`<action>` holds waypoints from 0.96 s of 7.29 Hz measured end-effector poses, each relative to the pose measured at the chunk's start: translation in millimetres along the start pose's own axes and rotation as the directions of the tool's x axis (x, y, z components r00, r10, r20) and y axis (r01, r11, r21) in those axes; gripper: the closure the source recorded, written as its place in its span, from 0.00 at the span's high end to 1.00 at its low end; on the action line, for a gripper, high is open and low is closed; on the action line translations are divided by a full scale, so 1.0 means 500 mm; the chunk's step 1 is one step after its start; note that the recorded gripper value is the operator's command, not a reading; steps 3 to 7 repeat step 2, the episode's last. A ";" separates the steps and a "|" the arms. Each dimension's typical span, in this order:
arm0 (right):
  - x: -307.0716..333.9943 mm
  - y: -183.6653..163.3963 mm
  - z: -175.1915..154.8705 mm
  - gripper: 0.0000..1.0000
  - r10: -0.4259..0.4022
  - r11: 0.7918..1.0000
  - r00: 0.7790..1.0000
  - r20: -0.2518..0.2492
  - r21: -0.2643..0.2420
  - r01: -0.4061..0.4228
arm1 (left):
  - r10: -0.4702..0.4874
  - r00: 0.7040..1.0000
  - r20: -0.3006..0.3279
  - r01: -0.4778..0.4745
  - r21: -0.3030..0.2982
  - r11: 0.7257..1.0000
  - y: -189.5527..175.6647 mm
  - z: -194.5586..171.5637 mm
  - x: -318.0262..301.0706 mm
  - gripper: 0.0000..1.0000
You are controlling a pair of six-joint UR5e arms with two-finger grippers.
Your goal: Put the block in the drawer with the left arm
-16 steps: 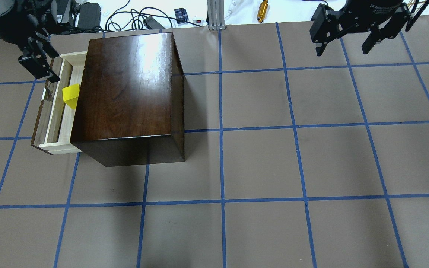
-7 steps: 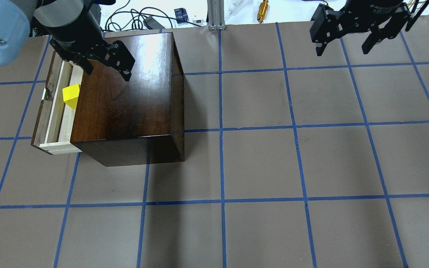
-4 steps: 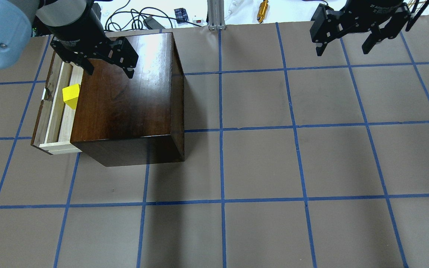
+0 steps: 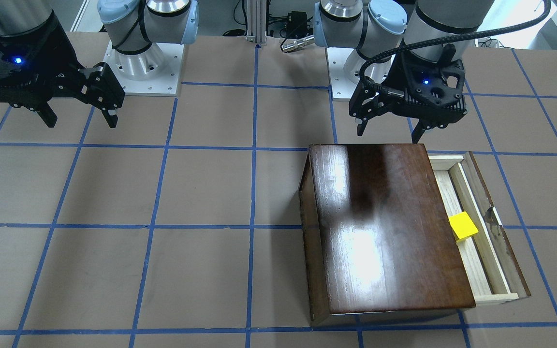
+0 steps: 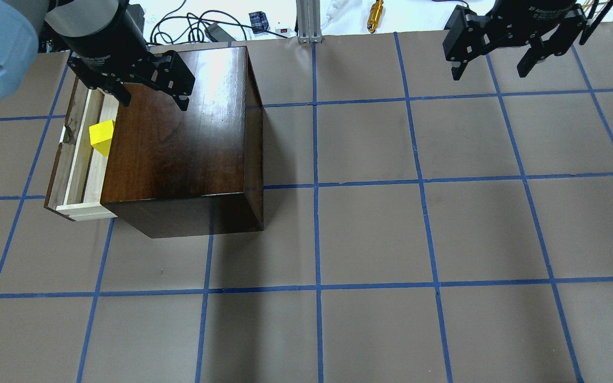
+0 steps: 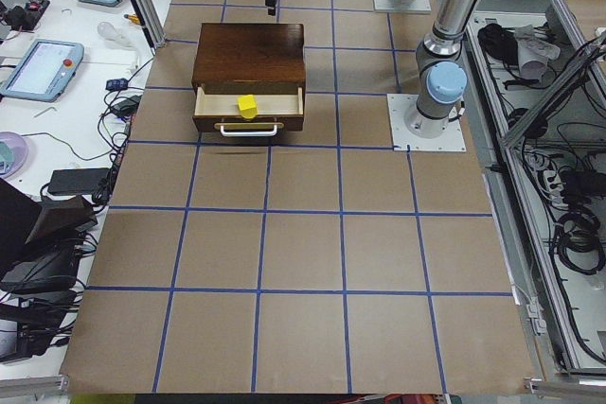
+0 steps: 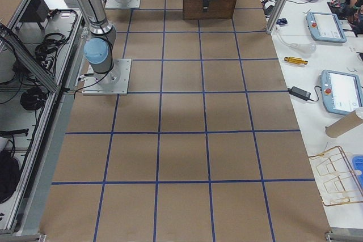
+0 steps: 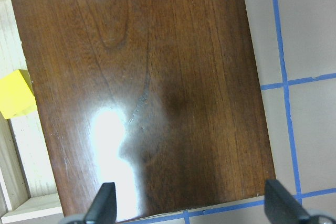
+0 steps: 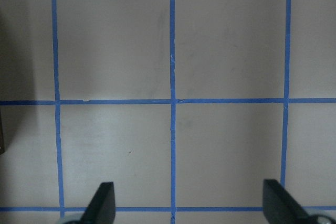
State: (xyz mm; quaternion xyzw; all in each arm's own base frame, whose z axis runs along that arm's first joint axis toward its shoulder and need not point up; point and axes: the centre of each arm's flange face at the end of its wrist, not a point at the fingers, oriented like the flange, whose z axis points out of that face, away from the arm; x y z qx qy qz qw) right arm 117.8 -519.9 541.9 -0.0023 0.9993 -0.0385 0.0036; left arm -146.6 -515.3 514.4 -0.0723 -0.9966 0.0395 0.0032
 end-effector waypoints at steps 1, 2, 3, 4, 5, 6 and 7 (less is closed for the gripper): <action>0.000 0.000 0.000 1.00 0.000 1.000 1.000 0.000 0.000 0.000 | -0.001 1.000 0.000 0.001 0.000 1.000 0.000 0.000 -0.001 1.00; 0.000 0.000 0.001 1.00 0.000 1.000 1.000 0.000 0.000 0.000 | -0.001 1.000 0.000 0.001 0.000 1.000 0.001 0.000 -0.002 1.00; 0.000 0.000 0.001 1.00 0.000 1.000 1.000 0.000 0.000 0.000 | -0.001 1.000 0.000 0.001 0.000 1.000 0.001 0.000 -0.002 1.00; 0.000 0.000 0.001 1.00 0.000 1.000 1.000 0.000 0.000 0.000 | -0.001 1.000 0.000 0.001 0.000 1.000 0.001 0.000 -0.002 1.00; 0.000 0.000 0.001 1.00 0.000 1.000 1.000 0.000 0.000 0.000 | -0.001 1.000 0.000 0.001 0.000 1.000 0.001 0.000 -0.002 1.00; 0.000 0.000 0.001 1.00 0.000 1.000 1.000 0.000 0.000 0.000 | -0.001 1.000 0.000 0.001 0.000 1.000 0.001 0.000 -0.002 1.00; 0.000 0.000 0.001 1.00 0.000 1.000 1.000 0.000 0.000 0.000 | -0.001 1.000 0.000 0.001 0.000 1.000 0.001 0.000 -0.002 1.00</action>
